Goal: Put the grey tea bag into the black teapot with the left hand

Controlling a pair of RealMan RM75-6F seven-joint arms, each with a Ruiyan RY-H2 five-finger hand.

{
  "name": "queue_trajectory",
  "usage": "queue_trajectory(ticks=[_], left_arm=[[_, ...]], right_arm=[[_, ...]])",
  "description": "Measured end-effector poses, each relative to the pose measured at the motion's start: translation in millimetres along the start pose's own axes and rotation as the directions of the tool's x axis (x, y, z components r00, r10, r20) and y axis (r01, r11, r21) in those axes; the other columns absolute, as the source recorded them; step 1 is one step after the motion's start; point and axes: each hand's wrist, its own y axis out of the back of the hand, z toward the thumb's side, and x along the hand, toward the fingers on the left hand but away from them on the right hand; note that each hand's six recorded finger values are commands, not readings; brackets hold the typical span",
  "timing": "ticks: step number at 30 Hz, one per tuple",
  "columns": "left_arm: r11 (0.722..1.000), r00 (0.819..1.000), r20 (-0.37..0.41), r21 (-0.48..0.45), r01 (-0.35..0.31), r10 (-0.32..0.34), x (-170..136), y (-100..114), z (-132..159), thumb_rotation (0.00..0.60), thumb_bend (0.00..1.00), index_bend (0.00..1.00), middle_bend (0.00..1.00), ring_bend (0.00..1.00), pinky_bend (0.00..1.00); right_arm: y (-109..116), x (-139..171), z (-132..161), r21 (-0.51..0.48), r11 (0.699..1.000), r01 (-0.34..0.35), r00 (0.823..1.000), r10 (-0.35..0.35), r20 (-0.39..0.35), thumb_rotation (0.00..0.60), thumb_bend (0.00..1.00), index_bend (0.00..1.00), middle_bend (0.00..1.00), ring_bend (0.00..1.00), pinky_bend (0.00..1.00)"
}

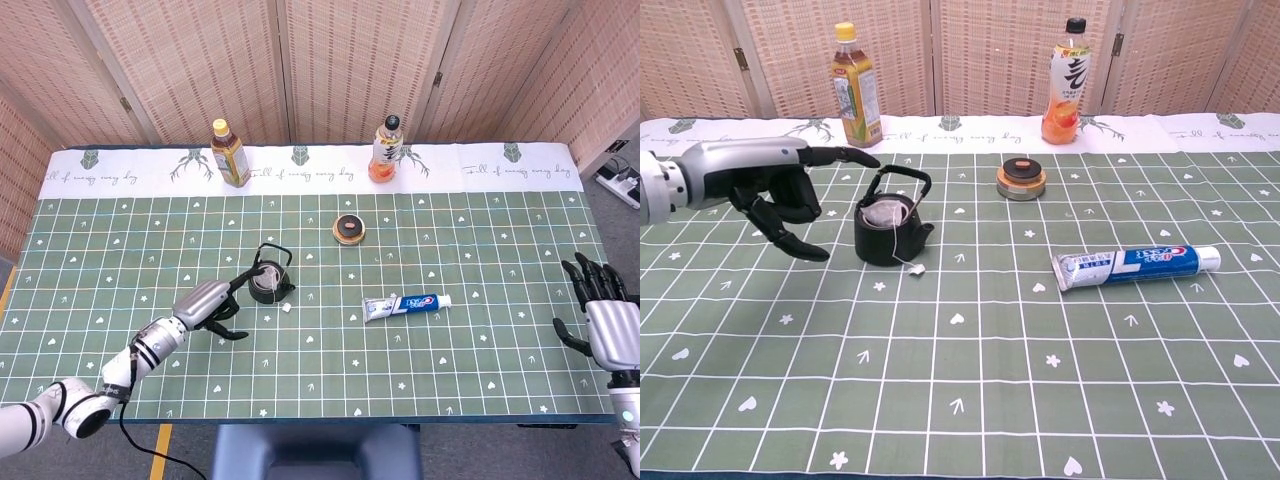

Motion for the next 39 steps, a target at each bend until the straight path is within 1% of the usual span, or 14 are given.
queue_trajectory(ticks=[2,4,7,9,13,16,19,23,31,39], left_arm=[[0.998,0.998,-0.043,0.019,0.053,-0.052,0,4,-2,0.600,0.23,0.00,1.00,1.00,1.00],[0.993,0.991,-0.091,0.050,0.103,-0.098,1,7,-5,0.600,0.23,0.00,1.00,1.00,1.00],[0.983,0.984,-0.130,0.118,0.137,-0.122,4,12,-5,0.600,0.23,0.00,1.00,1.00,1.00],[0.976,0.983,-0.142,0.166,0.139,-0.116,8,16,-2,0.600,0.23,0.00,1.00,1.00,1.00],[0.952,0.981,-0.171,0.273,0.137,-0.092,18,22,3,0.600,0.23,0.00,1.00,1.00,1.00],[0.938,0.978,-0.194,0.320,0.131,-0.070,26,23,6,0.600,0.23,0.00,1.00,1.00,1.00],[0.927,0.974,-0.216,0.349,0.135,-0.061,34,21,8,0.600,0.23,0.00,1.00,1.00,1.00],[0.914,0.971,-0.229,0.377,0.149,-0.064,41,14,10,0.600,0.23,0.00,1.00,1.00,1.00],[0.878,0.974,-0.220,0.454,0.149,-0.052,42,5,15,0.600,0.23,0.00,1.00,1.00,1.00],[0.853,0.976,-0.210,0.499,0.153,-0.053,40,-6,24,0.600,0.23,0.00,1.00,1.00,1.00]], right_arm=[[0,-1,-1,0.001,1.000,0.000,1.000,0.000,0.003,0.600,0.37,0.00,0.00,0.00,0.00],[-1,-1,-1,0.002,1.000,-0.006,1.000,0.006,0.002,0.600,0.36,0.00,0.00,0.00,0.00],[-3,-2,1,0.002,1.000,-0.013,1.000,0.013,-0.003,0.600,0.36,0.00,0.00,0.00,0.00],[-2,-2,0,0.000,1.000,-0.010,1.000,0.010,-0.002,0.600,0.36,0.00,0.00,0.00,0.00],[0,-2,-3,-0.004,1.000,-0.004,1.000,0.005,0.007,0.600,0.36,0.00,0.00,0.00,0.00],[-1,-2,-2,-0.004,1.000,-0.009,1.000,0.009,0.005,0.600,0.37,0.00,0.00,0.00,0.00],[-1,-3,-3,-0.006,1.000,-0.011,1.000,0.011,0.007,0.600,0.37,0.00,0.00,0.00,0.00],[0,-3,-5,-0.006,1.000,-0.006,1.000,0.006,0.013,0.600,0.36,0.00,0.00,0.00,0.00],[0,-3,-5,-0.009,1.000,-0.011,1.000,0.011,0.009,0.600,0.36,0.00,0.00,0.00,0.00],[3,0,-4,-0.017,1.000,-0.005,1.000,0.005,-0.001,0.600,0.36,0.00,0.00,0.00,0.00]])
